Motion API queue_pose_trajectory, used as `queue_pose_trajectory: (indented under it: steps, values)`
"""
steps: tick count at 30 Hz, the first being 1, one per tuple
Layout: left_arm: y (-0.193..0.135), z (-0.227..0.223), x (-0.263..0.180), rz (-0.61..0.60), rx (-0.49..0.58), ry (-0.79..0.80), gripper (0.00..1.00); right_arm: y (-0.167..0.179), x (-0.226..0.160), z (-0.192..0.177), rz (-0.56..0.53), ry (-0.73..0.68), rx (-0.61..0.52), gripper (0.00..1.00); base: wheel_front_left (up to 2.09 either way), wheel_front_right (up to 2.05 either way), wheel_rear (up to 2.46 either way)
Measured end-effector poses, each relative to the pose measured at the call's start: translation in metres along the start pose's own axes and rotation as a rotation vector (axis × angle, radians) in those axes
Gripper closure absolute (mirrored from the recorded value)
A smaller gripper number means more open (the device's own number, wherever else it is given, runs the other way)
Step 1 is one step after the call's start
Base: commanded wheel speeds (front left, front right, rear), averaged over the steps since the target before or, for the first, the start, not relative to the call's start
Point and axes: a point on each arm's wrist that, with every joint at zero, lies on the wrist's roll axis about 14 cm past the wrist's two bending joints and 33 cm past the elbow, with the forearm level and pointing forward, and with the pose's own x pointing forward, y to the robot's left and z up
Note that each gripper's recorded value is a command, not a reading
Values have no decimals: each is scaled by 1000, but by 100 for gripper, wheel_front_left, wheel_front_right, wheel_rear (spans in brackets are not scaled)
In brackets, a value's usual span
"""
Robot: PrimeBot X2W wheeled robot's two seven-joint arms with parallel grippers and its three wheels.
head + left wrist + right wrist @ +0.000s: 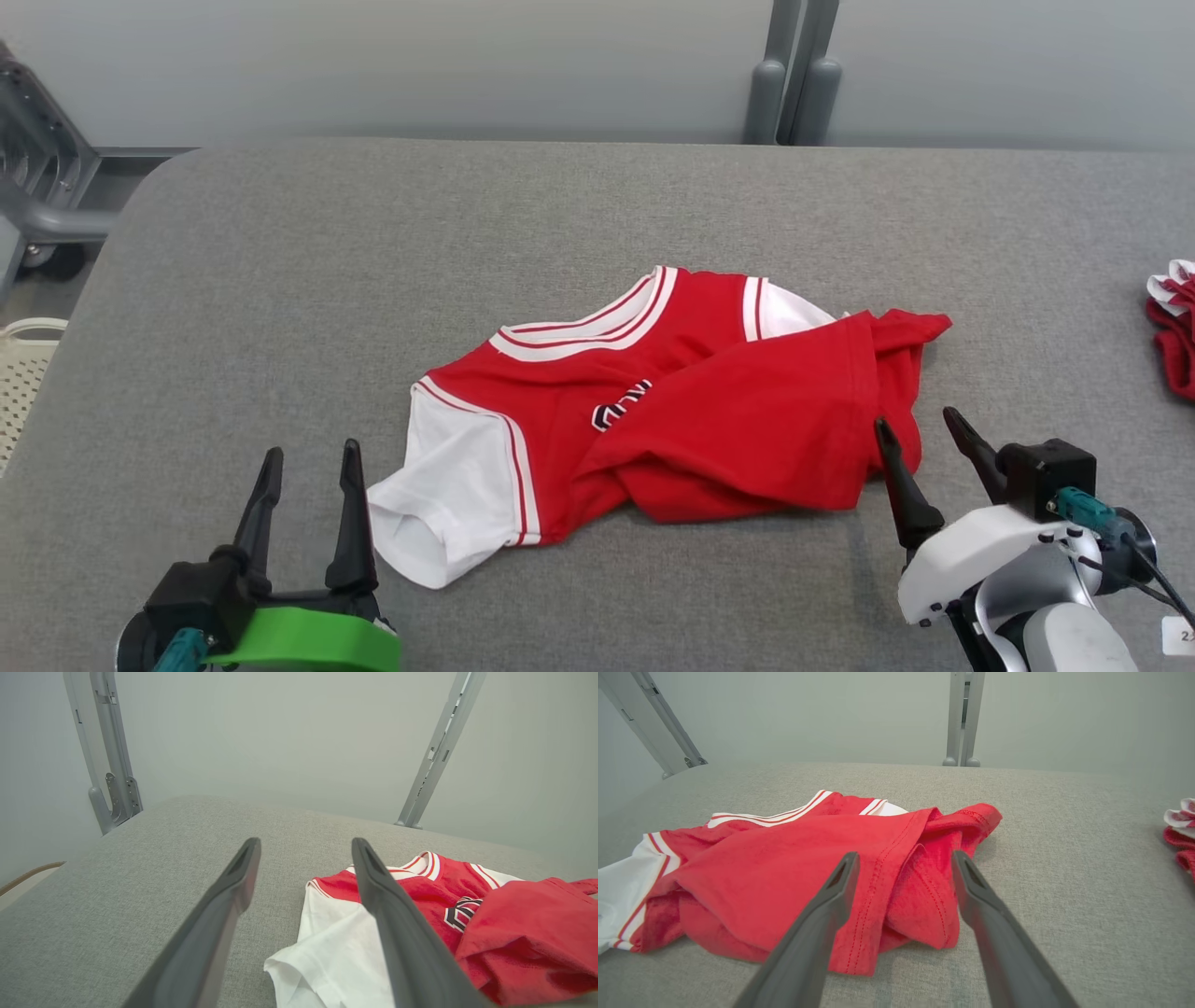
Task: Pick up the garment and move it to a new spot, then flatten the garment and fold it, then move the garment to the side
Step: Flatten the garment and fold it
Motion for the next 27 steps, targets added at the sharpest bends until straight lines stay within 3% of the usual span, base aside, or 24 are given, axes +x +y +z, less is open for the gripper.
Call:
queue_pose_trajectory:
  steps: [15, 27]
  values:
    - [0, -4, -17, -7, 36, -19, 0, -7, 41, -10, -10, 157, 86, 0, 0, 0, 0]
    - [6, -13, -17, 9, 40, 8, 0, -13, 73, -22, -16, 369, 161, 0, 0, 0, 0]
